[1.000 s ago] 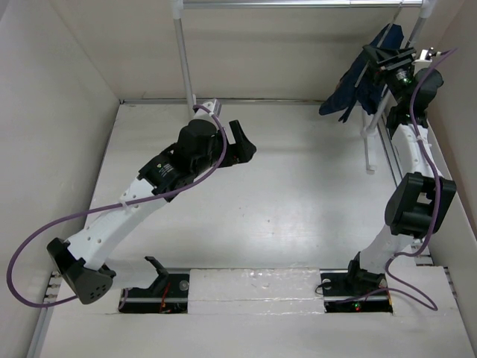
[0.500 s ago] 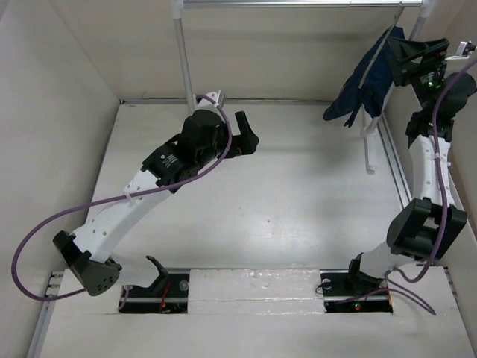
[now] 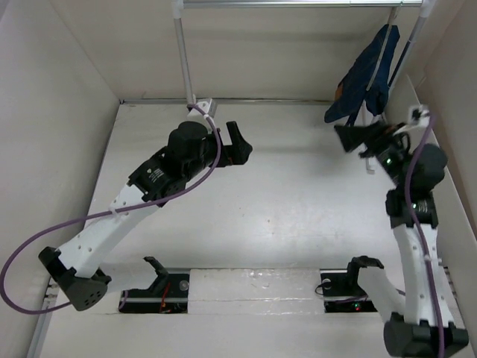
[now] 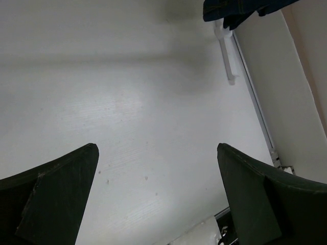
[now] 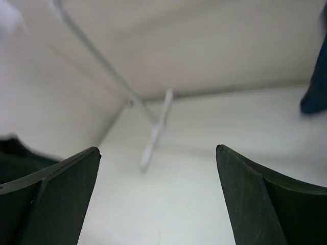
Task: Place the trousers on the hanger
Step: Reset both arms
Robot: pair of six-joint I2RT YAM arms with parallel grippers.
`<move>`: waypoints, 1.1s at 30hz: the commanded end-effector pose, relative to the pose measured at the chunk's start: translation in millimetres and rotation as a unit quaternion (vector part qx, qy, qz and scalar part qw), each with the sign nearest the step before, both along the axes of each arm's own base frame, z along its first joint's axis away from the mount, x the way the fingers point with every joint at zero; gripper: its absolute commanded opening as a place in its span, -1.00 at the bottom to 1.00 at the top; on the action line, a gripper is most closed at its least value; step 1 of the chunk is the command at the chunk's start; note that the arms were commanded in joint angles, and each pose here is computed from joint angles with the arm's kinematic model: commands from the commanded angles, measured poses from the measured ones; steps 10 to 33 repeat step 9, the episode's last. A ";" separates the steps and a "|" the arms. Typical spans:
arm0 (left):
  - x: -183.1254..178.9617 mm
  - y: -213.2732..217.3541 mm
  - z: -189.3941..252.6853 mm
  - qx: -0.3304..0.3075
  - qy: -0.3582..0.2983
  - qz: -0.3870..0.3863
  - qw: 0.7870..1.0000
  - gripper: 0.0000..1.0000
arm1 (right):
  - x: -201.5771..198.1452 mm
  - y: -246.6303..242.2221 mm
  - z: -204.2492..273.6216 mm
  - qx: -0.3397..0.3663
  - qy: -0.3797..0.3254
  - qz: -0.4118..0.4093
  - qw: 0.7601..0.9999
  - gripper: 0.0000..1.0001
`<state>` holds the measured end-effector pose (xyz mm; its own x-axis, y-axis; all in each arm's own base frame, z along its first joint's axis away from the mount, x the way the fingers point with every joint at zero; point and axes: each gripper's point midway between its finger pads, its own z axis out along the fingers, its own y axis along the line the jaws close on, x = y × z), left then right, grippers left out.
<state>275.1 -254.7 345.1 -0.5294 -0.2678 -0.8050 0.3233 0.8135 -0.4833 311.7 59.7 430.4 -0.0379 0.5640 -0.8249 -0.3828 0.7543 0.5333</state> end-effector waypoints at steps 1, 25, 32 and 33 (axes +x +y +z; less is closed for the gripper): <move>-14.2 9.0 -3.0 -0.016 -0.003 -0.005 1.000 0.98 | -27.3 10.9 -105.5 -0.094 0.107 -0.008 0.990 1.00; -31.4 6.8 -52.6 -0.036 0.034 -0.024 0.998 0.98 | -99.1 -3.3 -211.5 -0.153 0.220 -0.042 0.962 1.00; -31.4 6.8 -52.6 -0.036 0.034 -0.024 0.998 0.98 | -99.1 -3.3 -211.5 -0.153 0.220 -0.042 0.962 1.00; -31.4 6.8 -52.6 -0.036 0.034 -0.024 0.998 0.98 | -99.1 -3.3 -211.5 -0.153 0.220 -0.042 0.962 1.00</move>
